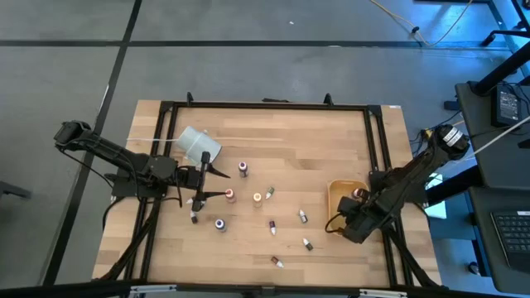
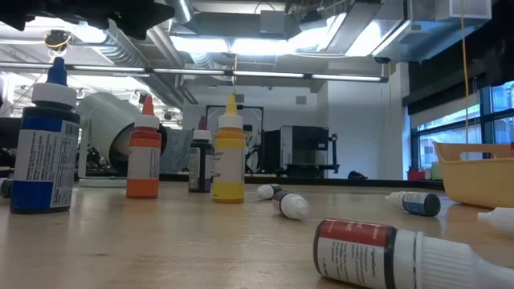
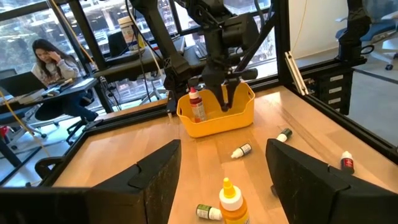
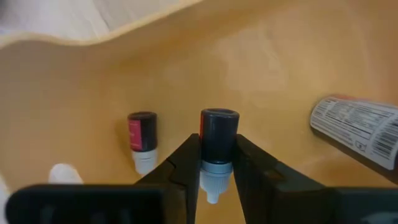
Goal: Pick & Place food coloring
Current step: Put the small red food coloring bottle into the yellow bin, then put the small blue food coloring bottle into the yellow bin
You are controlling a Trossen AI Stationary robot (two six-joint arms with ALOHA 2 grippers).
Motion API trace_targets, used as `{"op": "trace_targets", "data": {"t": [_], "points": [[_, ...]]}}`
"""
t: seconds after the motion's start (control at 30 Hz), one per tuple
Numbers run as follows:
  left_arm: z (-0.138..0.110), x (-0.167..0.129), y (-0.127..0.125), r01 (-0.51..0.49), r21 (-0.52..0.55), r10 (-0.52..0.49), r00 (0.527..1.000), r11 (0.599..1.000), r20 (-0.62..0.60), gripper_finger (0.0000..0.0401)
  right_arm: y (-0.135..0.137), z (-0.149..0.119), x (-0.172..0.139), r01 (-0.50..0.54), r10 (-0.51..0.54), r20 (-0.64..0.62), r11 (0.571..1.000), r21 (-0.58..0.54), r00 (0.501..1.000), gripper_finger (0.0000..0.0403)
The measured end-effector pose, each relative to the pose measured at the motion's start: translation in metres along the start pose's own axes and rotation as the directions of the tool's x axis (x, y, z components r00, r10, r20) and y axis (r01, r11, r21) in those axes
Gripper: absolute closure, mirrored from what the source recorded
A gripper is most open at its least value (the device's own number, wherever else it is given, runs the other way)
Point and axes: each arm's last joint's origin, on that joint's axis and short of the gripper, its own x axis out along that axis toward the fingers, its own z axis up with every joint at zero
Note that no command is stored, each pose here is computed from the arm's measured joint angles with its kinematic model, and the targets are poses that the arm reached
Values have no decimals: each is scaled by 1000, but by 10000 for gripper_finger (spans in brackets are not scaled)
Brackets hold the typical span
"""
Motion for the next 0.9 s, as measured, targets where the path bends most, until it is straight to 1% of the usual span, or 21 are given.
{"op": "trace_targets", "data": {"t": [0.23, 0.4, 0.6, 0.7, 0.77, 0.83, 0.9], "points": [[0, 0, 0, 0, 0, 0, 1000, 1000, 0, 174, 0, 0, 1, -1, 1, 0, 1000, 3, 1000, 293], [0, 0, 0, 0, 0, 0, 1000, 1000, 0, 171, 0, 0, 1, -1, 1, -2, 1000, 3, 1000, 290], [0, 0, 0, 1, -11, -1, 1000, 1000, 0, 173, 2, -1, -2, -12, 12, -53, 1000, 6, 999, 290], [0, 0, 0, 1, -43, -1, 1000, 999, 0, 172, 9, 4, -16, -35, 35, -43, 999, 9, 998, 289], [0, 0, 0, 0, -58, 0, 1000, 998, 0, 171, 13, 9, -28, -27, 27, -29, 1000, 3, 999, 289], [0, 0, 0, 0, -60, 0, 1000, 998, 0, 170, 16, 14, -42, -16, 16, 4, 1000, -1, 1000, 289], [0, 0, 0, 0, -61, 0, 1000, 998, 0, 171, 21, 21, -56, -26, 29, 67, 999, -37, 997, 289]]}}
